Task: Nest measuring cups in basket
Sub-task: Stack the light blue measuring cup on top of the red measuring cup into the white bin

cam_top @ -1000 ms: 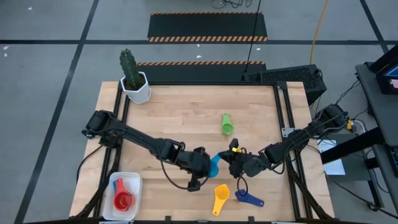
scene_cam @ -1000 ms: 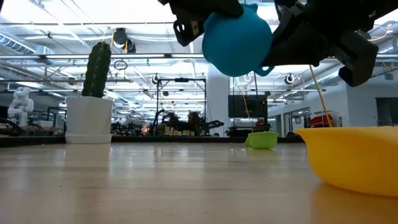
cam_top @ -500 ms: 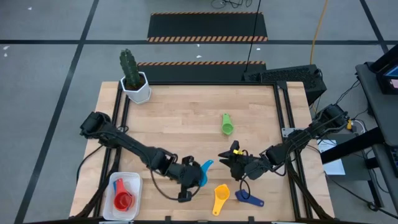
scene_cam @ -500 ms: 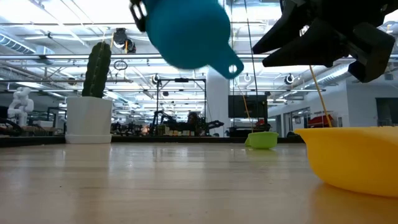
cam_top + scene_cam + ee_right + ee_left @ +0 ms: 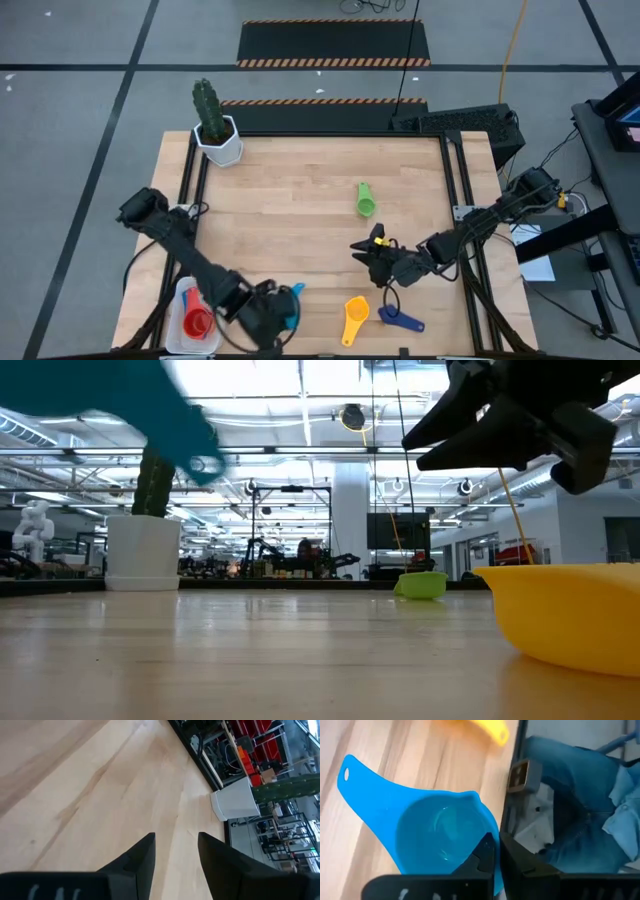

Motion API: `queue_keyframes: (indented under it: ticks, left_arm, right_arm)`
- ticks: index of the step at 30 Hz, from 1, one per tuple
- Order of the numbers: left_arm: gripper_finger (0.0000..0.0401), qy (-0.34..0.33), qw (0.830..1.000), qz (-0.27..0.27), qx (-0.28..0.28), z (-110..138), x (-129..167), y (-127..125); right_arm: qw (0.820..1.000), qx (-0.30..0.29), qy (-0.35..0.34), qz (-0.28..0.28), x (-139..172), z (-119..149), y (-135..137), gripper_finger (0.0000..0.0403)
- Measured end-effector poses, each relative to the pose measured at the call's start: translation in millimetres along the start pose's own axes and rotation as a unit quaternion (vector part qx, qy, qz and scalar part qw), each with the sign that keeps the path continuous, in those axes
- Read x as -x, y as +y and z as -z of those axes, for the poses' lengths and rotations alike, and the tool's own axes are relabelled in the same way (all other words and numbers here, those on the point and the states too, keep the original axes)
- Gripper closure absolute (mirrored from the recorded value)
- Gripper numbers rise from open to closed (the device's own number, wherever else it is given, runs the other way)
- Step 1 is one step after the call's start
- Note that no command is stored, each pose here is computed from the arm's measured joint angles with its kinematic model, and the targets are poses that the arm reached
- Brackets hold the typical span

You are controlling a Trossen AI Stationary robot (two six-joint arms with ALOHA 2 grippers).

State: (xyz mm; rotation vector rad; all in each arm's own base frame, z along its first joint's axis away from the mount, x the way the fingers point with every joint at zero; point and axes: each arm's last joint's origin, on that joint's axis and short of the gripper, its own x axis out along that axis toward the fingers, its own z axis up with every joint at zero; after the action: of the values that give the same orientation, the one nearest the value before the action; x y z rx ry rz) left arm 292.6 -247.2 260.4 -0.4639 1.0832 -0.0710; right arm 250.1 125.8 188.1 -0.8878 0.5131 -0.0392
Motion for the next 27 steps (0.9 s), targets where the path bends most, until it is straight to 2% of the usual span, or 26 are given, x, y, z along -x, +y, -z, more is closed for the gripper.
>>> queue_keyframes:
  ticks: [4,9,16,21,27]
  left_arm:
    - [0.0393,0.034,0.996,-0.045,0.064,21,14,-10]
    - [0.0393,0.066,0.982,-0.096,0.147,49,24,-15]
    - [0.0393,0.088,0.962,-0.109,0.235,68,28,-22]
    - [0.0393,0.136,0.944,-0.122,0.275,78,33,-24]
    - [0.0393,0.115,0.948,-0.098,0.279,68,56,-39]
  right_arm:
    - [1.000,-0.004,0.005,0.004,-3,2,-3,0.0259]
    - [1.000,-0.013,0.004,0.011,-5,2,-6,0.0259]
    - [0.999,-0.031,-0.012,0.023,-6,-1,-11,0.0259]
    - [0.999,-0.024,-0.023,0.032,-7,-3,-13,0.0259]
    - [0.998,-0.038,-0.032,0.050,-10,-4,-21,0.0259]
